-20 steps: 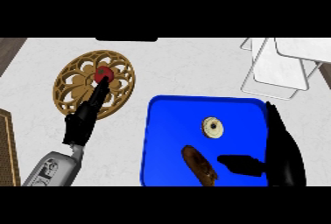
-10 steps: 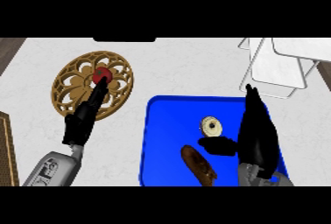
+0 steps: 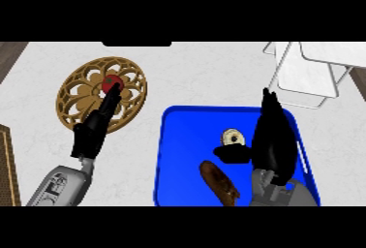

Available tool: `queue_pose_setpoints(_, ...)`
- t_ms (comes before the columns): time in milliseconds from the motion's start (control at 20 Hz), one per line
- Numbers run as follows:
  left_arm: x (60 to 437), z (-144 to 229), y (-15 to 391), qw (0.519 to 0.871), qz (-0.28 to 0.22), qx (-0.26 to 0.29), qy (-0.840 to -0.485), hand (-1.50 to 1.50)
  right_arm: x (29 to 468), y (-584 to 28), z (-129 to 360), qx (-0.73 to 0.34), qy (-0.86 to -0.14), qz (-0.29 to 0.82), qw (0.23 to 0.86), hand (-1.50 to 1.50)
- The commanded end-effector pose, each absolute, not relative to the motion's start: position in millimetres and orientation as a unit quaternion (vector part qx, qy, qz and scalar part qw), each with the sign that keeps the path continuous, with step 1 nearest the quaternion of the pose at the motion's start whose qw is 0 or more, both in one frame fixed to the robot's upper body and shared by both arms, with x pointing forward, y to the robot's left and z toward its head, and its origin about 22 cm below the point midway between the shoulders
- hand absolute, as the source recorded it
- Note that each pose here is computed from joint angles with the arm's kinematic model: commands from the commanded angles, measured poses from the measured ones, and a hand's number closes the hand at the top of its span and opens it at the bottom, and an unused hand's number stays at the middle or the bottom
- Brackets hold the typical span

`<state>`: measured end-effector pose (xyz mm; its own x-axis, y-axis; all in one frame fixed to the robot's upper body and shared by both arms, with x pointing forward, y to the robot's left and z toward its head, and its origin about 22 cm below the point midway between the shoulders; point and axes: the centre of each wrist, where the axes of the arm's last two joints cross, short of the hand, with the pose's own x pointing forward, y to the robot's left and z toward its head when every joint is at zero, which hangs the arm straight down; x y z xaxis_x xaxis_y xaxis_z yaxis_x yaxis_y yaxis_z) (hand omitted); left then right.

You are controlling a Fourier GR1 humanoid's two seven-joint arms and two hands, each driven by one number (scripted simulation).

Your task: Pick the cupcake from the tray and place it in the tiered shelf

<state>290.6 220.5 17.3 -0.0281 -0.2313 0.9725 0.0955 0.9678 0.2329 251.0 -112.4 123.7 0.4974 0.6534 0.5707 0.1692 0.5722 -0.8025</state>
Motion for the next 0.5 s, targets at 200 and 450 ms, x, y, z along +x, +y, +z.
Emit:
queue_pose_setpoints(200,273,0,220,0.701,-0.12,0.047,-0.701,0.0,260,-105,125,-0.451,-0.375,0.127,0.8,-1.5)
queue_pose_setpoints(450,286,13,212,0.7,-0.115,0.045,-0.703,0.0,260,-107,98,-0.446,-0.362,0.129,0.808,-1.5)
